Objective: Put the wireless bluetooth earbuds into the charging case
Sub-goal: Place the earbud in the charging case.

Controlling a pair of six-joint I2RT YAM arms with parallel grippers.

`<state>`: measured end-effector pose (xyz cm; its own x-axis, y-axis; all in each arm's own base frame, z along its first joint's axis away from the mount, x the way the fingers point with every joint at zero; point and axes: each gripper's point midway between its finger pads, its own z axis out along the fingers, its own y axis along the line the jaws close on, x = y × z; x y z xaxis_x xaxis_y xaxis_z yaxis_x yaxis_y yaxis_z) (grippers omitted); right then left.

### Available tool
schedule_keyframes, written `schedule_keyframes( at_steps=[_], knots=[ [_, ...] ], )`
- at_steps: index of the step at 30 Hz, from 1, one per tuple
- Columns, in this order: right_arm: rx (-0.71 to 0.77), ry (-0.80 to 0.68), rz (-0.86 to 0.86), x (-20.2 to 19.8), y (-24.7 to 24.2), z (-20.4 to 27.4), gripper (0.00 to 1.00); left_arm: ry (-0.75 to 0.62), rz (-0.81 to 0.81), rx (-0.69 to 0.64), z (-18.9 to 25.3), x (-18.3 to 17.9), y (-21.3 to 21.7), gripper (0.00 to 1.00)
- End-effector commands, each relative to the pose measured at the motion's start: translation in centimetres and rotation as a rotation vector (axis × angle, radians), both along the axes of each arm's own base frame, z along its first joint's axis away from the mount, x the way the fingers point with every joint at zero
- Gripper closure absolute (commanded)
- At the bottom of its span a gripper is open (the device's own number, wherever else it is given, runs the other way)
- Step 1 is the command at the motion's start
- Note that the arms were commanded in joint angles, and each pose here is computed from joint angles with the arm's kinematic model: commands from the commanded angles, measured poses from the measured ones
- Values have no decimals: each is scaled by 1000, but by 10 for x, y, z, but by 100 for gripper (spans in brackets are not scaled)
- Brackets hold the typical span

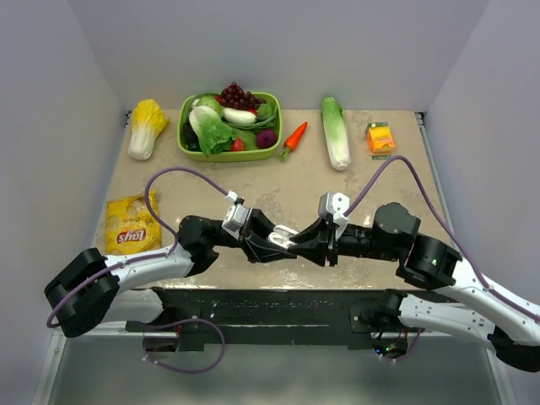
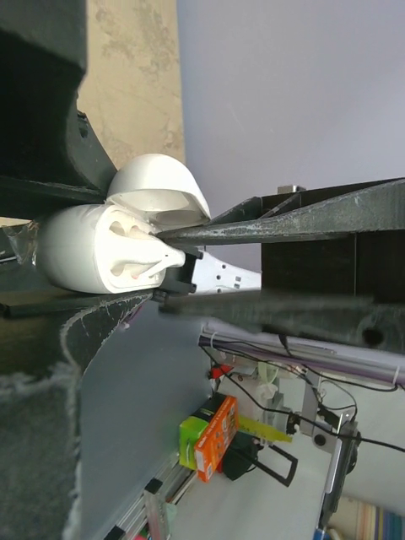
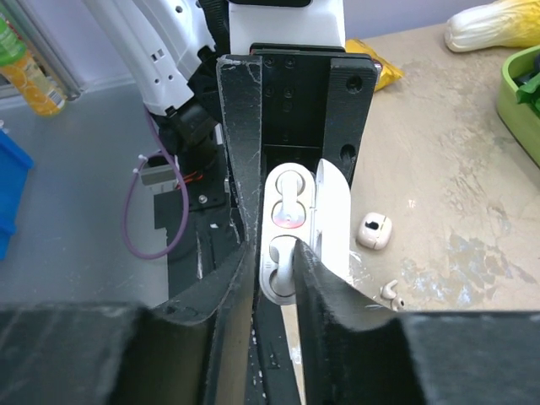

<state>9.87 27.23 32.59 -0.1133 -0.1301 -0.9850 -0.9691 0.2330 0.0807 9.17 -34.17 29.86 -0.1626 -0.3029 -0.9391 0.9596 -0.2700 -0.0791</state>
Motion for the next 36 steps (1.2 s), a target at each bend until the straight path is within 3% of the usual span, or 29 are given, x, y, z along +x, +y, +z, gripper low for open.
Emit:
schedule_keyframes(
  at_steps=[1, 4, 9, 13, 16, 18, 21, 36],
  knots=[
    [30, -27, -87, 13, -7, 15, 60, -223, 2, -243, 61, -17, 18, 100],
    [101, -39, -110, 13, -12, 34, 54, -215, 12, -233, 57, -14, 17, 100],
    [251, -57, -263, 28, -33, 73, 53, -199, 32, -216, 47, -10, 15, 100],
    [282, -18, -424, 52, -43, 71, 59, -190, 42, -203, 38, -9, 15, 100],
    [189, 31, -489, 67, -37, 47, 73, -204, 70, -198, 37, -6, 15, 100],
    [139, 57, -484, 71, -27, 32, 82, -205, 98, -181, 34, -4, 14, 100],
    [92, 86, -464, 71, -17, 16, 87, -219, 185, -162, 31, 8, 11, 100],
    [145, 89, -342, 55, -3, 22, 84, -195, 279, -106, 19, 26, 6, 100]
  ],
)
